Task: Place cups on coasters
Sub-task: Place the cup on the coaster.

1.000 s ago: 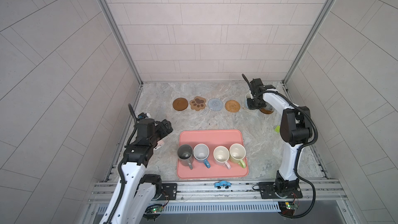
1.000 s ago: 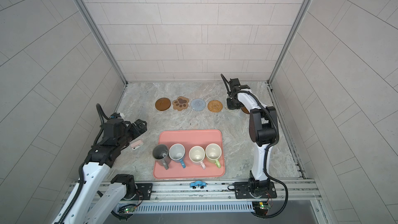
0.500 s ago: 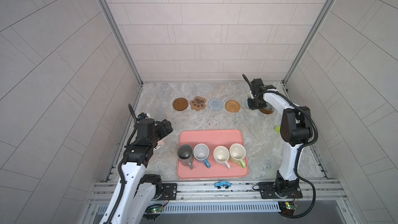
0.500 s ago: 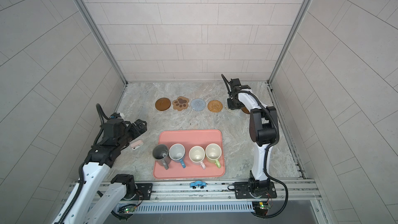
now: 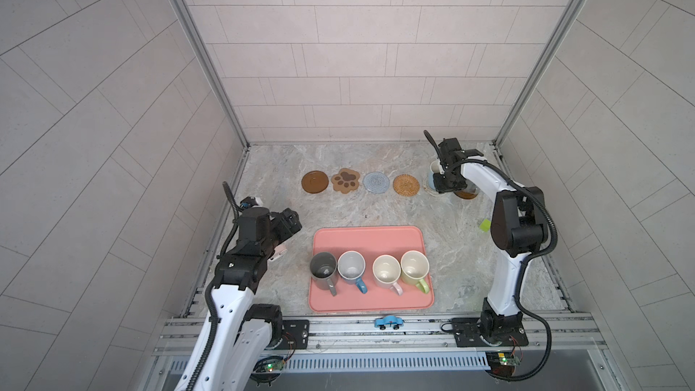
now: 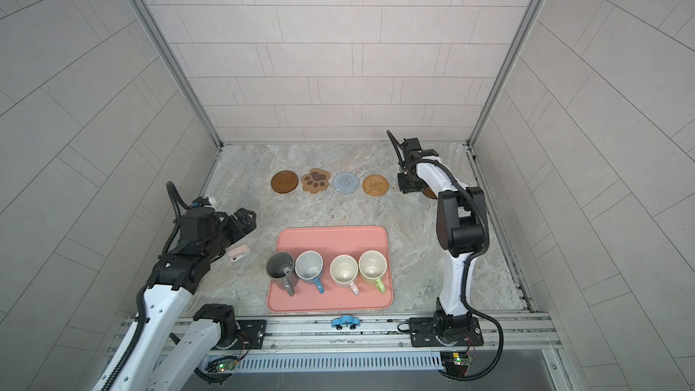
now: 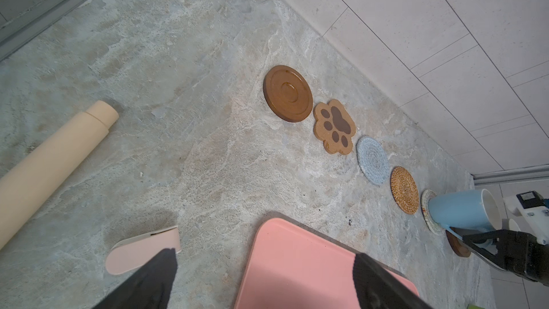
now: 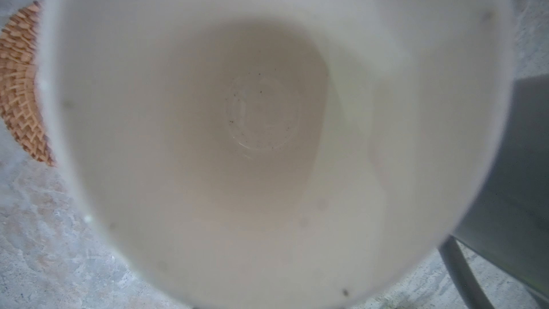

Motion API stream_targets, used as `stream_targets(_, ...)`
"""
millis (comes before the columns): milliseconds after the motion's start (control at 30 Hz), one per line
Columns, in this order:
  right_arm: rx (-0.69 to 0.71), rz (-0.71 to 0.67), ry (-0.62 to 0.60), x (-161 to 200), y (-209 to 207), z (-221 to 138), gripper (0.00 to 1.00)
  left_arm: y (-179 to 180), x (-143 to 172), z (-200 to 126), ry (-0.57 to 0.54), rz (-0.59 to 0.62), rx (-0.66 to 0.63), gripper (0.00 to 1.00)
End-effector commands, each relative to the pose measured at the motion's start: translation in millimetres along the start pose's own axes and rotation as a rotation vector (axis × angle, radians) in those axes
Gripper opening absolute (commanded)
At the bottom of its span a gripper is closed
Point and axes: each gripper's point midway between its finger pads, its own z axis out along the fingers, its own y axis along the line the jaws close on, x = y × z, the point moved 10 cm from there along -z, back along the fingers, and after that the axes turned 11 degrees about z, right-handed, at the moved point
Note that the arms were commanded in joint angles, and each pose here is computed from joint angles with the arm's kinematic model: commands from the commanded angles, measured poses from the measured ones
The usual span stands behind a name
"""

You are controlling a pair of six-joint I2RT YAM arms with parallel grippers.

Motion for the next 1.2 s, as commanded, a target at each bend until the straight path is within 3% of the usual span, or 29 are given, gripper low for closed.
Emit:
stream_targets(0,0.024,0.005,-0.046,0,-7,-29,0.39,3,3,-1,-0.004,-0.006,-0.019,1.0)
stream_targets(300,0.047,0.009,-0.109,10,-17,-77,0.47,3,1,-3,-0.014,-0.006,-0.025,1.0)
stream_targets(500,-0.033,0.019,-0.166,36,-18,-126,0.47,2,-1,-2,-0.024,-0.01,-0.029,1.0)
stream_targets(667,-0.105,-0.005,-0.15,74,-13,-148,0.47,1,-4,0,-0.028,-0.011,-0.029,1.0)
stream_targets(1167,-0.137,-0.048,-0.046,211,25,-166,0.48,-6,-14,8,-0.028,-0.016,-0.005,1.0)
